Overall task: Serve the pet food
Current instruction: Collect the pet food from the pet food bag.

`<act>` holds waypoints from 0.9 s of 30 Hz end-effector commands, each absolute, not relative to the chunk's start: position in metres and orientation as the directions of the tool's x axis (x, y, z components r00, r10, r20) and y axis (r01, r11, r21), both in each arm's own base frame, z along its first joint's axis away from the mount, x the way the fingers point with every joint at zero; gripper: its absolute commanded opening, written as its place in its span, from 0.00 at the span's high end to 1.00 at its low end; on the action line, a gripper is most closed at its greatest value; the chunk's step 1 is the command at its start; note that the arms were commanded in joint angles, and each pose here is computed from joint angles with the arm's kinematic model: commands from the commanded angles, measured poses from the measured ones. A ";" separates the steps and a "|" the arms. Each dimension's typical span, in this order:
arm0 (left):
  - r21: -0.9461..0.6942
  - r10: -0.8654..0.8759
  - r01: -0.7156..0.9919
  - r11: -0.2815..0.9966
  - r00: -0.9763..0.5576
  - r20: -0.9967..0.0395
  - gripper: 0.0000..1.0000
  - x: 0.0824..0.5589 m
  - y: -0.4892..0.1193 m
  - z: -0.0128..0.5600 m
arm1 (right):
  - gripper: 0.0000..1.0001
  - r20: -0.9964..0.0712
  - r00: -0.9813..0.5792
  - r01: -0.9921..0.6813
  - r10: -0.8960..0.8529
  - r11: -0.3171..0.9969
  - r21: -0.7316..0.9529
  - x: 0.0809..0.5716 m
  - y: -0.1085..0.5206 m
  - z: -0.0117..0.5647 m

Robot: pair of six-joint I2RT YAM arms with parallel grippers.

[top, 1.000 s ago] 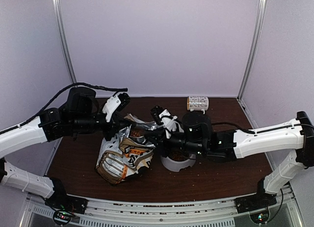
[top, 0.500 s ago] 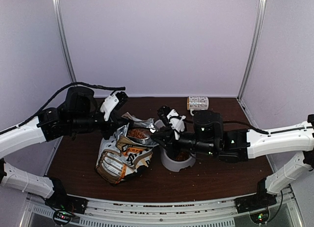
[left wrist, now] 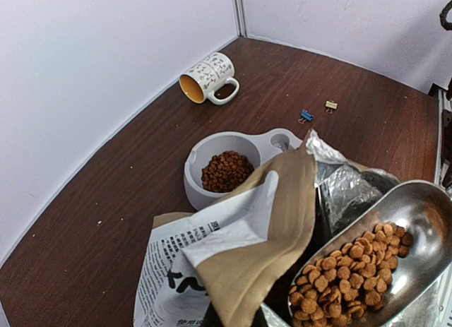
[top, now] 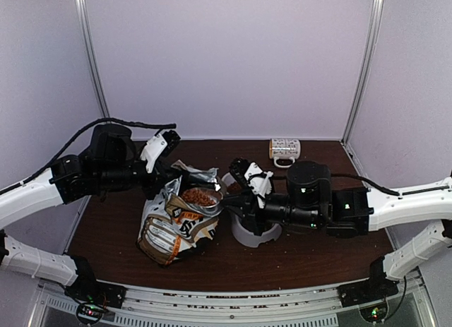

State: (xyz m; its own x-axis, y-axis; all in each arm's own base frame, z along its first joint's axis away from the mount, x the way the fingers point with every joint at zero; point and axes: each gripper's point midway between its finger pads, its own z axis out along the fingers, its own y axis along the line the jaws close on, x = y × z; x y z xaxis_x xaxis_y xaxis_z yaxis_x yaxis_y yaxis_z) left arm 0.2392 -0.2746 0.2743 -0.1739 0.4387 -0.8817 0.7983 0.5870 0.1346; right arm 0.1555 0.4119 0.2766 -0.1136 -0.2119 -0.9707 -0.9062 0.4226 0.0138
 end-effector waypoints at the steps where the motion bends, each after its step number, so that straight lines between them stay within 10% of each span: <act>1: 0.162 0.369 0.766 0.622 -0.105 -0.924 1.00 0.250 -0.272 0.306 | 1.00 -0.978 -0.025 -0.912 -0.206 0.405 -0.062 0.144 0.409 0.296; 27: 0.127 0.329 0.755 0.643 -0.122 -0.936 1.00 0.254 -0.266 0.312 | 1.00 -0.988 0.140 -0.791 0.064 0.608 -0.073 0.156 0.385 0.345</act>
State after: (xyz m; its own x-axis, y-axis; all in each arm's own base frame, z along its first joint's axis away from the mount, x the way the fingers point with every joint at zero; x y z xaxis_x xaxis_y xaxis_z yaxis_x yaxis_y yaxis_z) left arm 0.2436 -0.2665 0.2750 -0.1951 0.4263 -0.8833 0.7861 0.6065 0.1191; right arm 0.1555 0.3983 0.3071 0.0922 -0.0672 -0.9935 -0.8179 0.5639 -0.1141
